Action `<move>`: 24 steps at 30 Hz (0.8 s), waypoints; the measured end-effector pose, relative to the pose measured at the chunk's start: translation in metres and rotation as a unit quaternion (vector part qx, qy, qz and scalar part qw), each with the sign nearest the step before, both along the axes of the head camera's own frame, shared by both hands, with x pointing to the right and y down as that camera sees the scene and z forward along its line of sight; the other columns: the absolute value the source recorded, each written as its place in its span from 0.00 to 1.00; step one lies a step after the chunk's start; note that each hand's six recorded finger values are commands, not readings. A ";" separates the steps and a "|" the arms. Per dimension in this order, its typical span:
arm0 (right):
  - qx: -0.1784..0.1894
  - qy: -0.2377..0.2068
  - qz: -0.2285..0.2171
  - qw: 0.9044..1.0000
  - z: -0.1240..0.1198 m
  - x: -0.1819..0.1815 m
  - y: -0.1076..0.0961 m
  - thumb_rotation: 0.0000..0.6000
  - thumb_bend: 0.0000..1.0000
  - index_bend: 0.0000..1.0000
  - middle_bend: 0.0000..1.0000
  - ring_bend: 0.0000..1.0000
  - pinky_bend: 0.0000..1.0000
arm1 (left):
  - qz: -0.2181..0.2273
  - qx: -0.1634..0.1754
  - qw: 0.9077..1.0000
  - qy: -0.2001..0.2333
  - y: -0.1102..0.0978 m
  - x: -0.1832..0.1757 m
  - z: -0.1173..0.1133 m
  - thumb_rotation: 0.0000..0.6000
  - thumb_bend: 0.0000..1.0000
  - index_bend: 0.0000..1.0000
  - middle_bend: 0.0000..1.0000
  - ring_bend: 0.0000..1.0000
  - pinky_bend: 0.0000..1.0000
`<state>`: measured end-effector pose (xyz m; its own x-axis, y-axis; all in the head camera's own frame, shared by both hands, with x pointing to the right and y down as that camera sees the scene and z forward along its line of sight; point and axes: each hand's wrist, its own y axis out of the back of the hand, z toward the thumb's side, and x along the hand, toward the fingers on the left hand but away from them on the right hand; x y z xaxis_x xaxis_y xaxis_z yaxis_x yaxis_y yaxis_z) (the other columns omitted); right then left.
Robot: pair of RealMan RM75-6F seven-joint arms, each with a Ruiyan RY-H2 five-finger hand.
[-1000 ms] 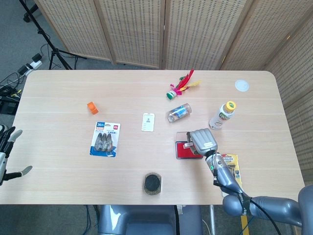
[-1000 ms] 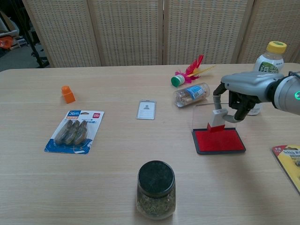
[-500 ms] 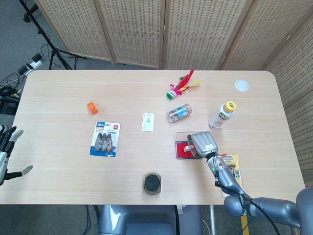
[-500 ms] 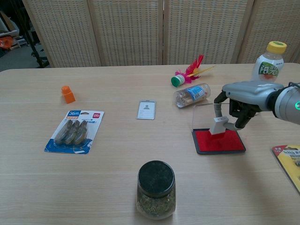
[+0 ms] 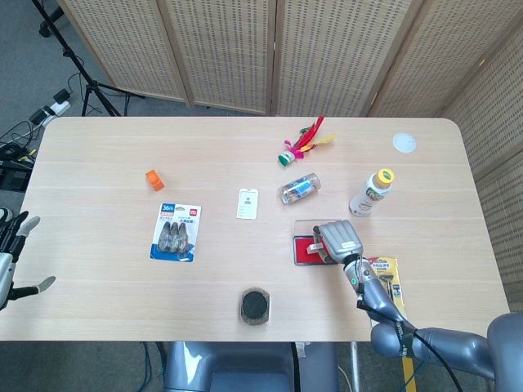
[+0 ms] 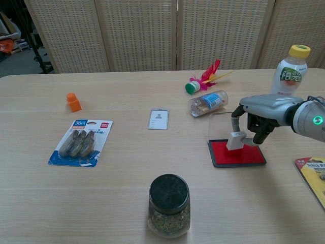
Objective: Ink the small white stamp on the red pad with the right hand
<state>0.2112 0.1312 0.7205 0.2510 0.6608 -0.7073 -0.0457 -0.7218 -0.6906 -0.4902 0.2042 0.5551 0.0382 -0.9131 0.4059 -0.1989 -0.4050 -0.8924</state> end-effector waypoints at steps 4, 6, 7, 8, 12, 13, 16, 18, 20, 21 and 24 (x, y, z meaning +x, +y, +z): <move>-0.002 -0.001 -0.004 1.000 0.003 -0.002 0.002 1.00 0.47 0.54 0.96 1.00 1.00 | 0.000 -0.001 1.000 -0.001 0.000 0.000 0.000 1.00 0.00 0.00 0.00 0.00 0.00; -0.003 -0.001 -0.005 1.000 0.004 -0.003 0.003 1.00 0.47 0.54 0.96 1.00 1.00 | 0.000 -0.001 1.000 -0.001 0.000 0.000 0.001 1.00 0.00 0.00 0.00 0.00 0.00; -0.003 -0.001 -0.006 1.000 0.005 -0.003 0.004 1.00 0.47 0.54 0.96 1.00 1.00 | 0.000 -0.001 1.000 -0.001 0.000 0.000 0.001 1.00 0.00 0.00 0.00 0.00 0.00; -0.004 -0.001 -0.007 1.000 0.006 -0.003 0.004 1.00 0.47 0.54 0.96 1.00 1.00 | 0.000 -0.002 1.000 -0.001 0.000 0.000 0.001 1.00 0.00 0.00 0.00 0.00 0.00; -0.005 0.001 -0.006 1.000 0.009 -0.002 0.005 1.00 0.47 0.54 0.96 1.00 1.00 | -0.001 -0.001 1.000 -0.001 0.000 0.000 0.001 1.00 0.00 0.00 0.00 0.00 0.00; -0.005 0.002 -0.006 1.000 0.010 -0.001 0.006 1.00 0.47 0.54 0.96 1.00 1.00 | -0.001 -0.001 1.000 0.000 0.000 0.000 0.001 1.00 0.00 0.00 0.00 0.00 0.00; -0.007 0.003 -0.005 1.000 0.012 0.000 0.007 1.00 0.47 0.54 0.96 1.00 1.00 | -0.001 -0.001 1.000 0.000 0.000 -0.001 0.000 1.00 0.00 0.00 0.00 0.00 0.00; -0.008 0.004 -0.004 1.000 0.013 0.001 0.007 1.00 0.47 0.54 0.96 1.00 1.00 | -0.001 -0.001 1.000 0.000 0.000 -0.001 0.000 1.00 0.00 0.00 0.00 0.00 0.00; -0.009 0.004 -0.004 1.000 0.014 0.001 0.008 1.00 0.47 0.54 0.96 1.00 1.00 | -0.001 -0.001 1.000 0.000 0.000 -0.001 0.001 1.00 0.00 0.00 0.00 0.00 0.00; -0.009 0.003 -0.004 1.000 0.014 0.001 0.008 1.00 0.47 0.54 0.96 1.00 1.00 | -0.001 -0.001 1.000 0.000 0.000 -0.001 0.001 1.00 0.00 0.00 0.00 0.00 0.00; -0.009 0.003 -0.005 1.000 0.015 0.001 0.009 1.00 0.47 0.54 0.96 1.00 1.00 | -0.001 -0.001 1.000 0.000 0.000 0.000 0.001 1.00 0.00 0.00 0.00 0.00 0.00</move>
